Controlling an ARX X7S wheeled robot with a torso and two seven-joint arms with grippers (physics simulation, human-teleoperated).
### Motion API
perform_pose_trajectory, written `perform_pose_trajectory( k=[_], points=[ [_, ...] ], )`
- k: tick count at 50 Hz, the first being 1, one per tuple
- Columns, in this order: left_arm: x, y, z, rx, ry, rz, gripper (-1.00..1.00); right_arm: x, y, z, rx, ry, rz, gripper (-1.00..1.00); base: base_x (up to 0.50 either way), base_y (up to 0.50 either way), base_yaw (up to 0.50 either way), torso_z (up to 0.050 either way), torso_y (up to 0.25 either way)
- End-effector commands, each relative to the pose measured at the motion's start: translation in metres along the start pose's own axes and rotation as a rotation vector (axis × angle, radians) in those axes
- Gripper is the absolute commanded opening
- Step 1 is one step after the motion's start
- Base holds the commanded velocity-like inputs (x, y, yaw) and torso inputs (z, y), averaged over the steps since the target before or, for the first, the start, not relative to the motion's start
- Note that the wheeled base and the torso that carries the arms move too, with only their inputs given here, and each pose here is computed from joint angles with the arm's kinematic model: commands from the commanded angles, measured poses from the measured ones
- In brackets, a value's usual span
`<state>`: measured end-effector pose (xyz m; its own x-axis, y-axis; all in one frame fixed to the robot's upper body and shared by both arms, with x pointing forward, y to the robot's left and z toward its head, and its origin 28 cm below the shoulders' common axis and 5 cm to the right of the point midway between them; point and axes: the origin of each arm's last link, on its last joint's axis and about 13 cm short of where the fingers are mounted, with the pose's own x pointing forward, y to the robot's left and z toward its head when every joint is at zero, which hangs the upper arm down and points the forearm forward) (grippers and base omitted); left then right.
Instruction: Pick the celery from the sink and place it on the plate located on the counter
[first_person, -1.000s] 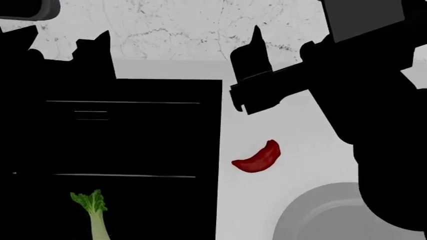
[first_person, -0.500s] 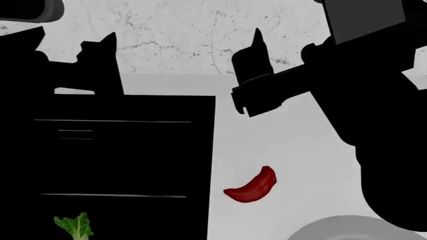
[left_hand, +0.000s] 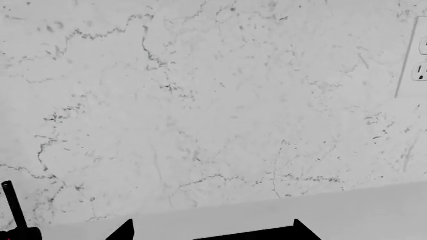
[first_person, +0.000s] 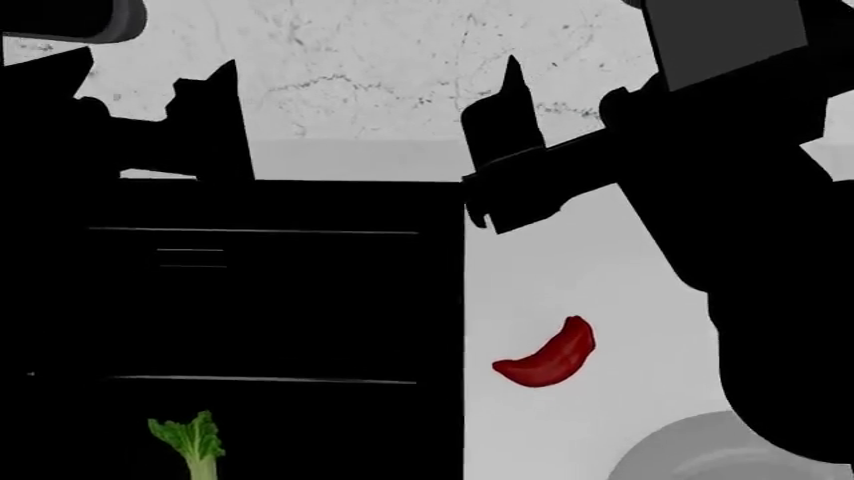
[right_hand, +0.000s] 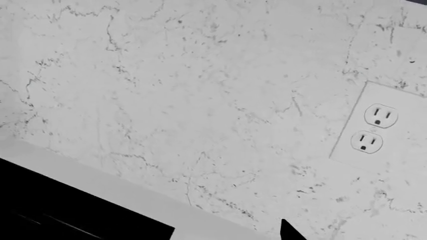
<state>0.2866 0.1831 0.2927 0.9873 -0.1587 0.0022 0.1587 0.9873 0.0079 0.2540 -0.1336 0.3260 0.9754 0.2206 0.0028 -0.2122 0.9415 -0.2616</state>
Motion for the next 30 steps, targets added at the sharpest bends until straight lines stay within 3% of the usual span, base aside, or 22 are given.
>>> perform_pose_trajectory(
  k=[1, 24, 30],
  points=[
    [-0.0023, 0.0020, -0.0012, -0.005, 0.014, -0.004, 1.00, -0.0031, -0.0017, 0.0012, -0.019, 0.021, -0.008, 1.00, -0.16, 0.29, 0.00, 0.000, 0.000],
    [-0.0030, 0.0039, -0.0004, -0.013, 0.003, -0.001, 1.00, -0.0037, -0.0007, 0.0016, -0.029, 0.022, 0.003, 1.00, -0.14, 0.31, 0.00, 0.000, 0.000],
    [-0.0030, 0.0046, 0.0003, -0.019, 0.005, -0.012, 1.00, -0.0024, -0.0002, 0.0015, -0.028, 0.023, 0.016, 1.00, 0.00, 0.03, 0.00, 0.000, 0.000]
  ],
)
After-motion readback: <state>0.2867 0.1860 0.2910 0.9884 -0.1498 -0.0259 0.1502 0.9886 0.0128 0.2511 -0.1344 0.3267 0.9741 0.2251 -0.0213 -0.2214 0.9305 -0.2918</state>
